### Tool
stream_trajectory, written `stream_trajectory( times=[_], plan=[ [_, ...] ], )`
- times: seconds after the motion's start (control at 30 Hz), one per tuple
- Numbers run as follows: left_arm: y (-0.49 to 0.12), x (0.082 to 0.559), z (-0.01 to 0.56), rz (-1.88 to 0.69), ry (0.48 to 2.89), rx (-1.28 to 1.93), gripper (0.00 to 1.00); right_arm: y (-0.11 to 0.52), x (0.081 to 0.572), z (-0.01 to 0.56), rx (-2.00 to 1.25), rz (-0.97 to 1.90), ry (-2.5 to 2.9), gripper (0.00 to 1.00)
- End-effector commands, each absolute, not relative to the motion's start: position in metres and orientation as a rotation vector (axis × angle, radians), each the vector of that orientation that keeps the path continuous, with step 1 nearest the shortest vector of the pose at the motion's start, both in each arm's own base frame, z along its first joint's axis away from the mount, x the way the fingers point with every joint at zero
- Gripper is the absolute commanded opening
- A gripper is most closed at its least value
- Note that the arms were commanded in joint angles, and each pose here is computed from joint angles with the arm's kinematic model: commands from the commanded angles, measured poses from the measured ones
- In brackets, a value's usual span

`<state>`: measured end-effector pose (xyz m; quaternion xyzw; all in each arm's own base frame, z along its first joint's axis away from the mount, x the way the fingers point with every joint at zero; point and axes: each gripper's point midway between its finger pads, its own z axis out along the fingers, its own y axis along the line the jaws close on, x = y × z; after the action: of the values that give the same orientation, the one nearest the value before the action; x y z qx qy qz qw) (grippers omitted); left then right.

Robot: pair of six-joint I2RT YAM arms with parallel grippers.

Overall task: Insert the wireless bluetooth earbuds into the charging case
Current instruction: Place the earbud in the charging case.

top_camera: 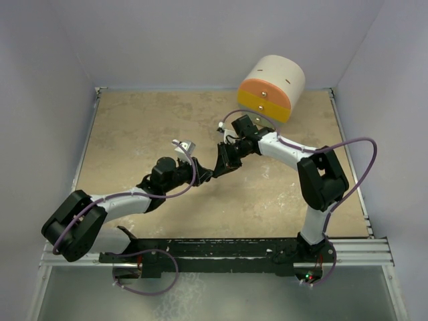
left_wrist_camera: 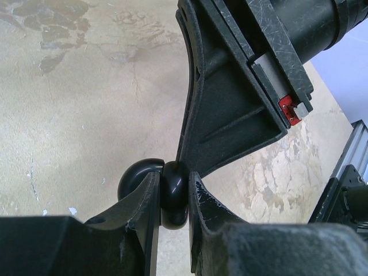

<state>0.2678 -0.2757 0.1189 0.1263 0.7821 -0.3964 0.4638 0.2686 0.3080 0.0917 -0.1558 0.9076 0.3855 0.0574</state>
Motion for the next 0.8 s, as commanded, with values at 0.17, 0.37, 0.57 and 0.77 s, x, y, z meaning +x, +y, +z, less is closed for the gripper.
stream_trajectory(
  times=[0.17, 0.37, 0.57, 0.77],
  plan=[
    [-0.2892, 0.2781, 0.1576, -1.018, 1.79, 0.326, 0.0, 0.3073, 0.2678, 0.1083, -0.516, 1.18, 2.68, 0.0],
    [-0.2892, 0.2808, 0.1556, -1.006, 1.799, 0.319, 0.0, 0.3075, 0.2686, 0.1122, -0.517, 1.18, 2.672, 0.0],
    [-0.2895, 0.2807, 0.1534, -1.01, 1.807, 0.313, 0.0, 0.307, 0.2684, 0.1164, -0.516, 1.18, 2.658, 0.0],
    [-0.2894, 0.2806, 0.1562, -1.01, 1.803, 0.313, 0.0, 0.3041, 0.262, 0.111, -0.518, 1.187, 2.669, 0.0]
  ],
)
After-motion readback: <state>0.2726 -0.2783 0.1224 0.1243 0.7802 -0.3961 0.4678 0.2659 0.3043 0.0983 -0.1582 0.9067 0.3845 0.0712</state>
